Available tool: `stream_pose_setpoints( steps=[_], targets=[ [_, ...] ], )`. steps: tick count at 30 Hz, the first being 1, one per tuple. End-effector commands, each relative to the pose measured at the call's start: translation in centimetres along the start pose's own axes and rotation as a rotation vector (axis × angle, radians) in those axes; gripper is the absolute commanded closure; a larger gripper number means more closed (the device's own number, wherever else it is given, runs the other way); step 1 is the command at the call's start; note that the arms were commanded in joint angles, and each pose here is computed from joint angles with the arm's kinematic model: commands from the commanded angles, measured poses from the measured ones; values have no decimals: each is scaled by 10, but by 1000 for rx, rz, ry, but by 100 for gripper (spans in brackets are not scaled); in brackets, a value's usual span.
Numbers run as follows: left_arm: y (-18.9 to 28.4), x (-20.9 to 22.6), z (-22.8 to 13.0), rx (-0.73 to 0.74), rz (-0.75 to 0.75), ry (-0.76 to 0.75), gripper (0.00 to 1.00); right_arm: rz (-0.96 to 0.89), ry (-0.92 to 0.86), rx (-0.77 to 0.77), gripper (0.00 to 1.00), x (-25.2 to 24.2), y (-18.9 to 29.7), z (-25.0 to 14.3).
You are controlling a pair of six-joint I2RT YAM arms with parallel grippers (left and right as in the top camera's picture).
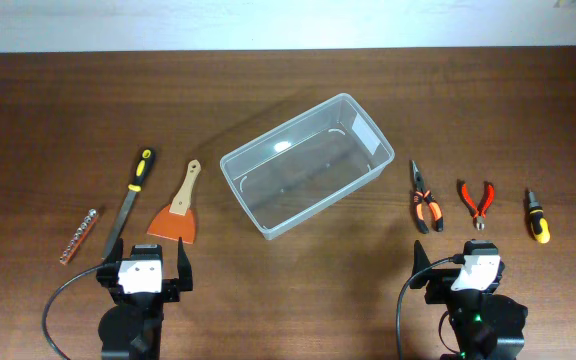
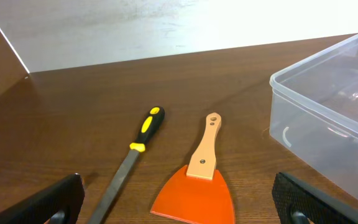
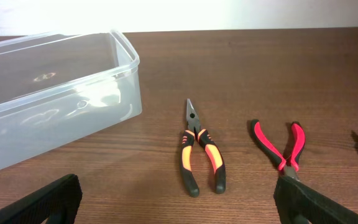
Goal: Pack container
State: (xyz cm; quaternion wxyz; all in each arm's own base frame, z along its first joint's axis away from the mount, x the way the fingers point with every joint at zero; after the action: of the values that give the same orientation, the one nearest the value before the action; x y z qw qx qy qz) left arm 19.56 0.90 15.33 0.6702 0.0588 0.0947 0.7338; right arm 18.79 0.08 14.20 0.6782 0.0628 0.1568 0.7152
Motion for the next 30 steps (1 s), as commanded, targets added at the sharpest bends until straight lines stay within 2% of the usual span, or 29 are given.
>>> stream_pose_setpoints(
  steps=[1, 26, 30],
  targets=[
    [0, 1, 0, -11, 9, 10, 1, 5, -3, -11, 1, 0, 0, 1],
    [0, 1, 5, -35, 6, 13, 1, 5, -3, -11, 1, 0, 0, 1],
    [1, -17, 9, -47, -125, 12, 1, 5, -2, -13, 1, 0, 0, 1]
  ],
)
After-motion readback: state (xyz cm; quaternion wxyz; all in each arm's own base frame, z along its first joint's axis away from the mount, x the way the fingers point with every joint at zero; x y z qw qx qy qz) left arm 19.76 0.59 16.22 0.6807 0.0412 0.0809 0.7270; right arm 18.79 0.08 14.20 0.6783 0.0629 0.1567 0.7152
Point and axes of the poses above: each gripper's point midway between its finger pads, its own y axis back along the fingers, its own x axis along the line the jaws close on, z = x × y, the point moved 4 cm from there along y, back along the fingers, and after that the axes turned 10 degrees about y, right-handed, at the moved point
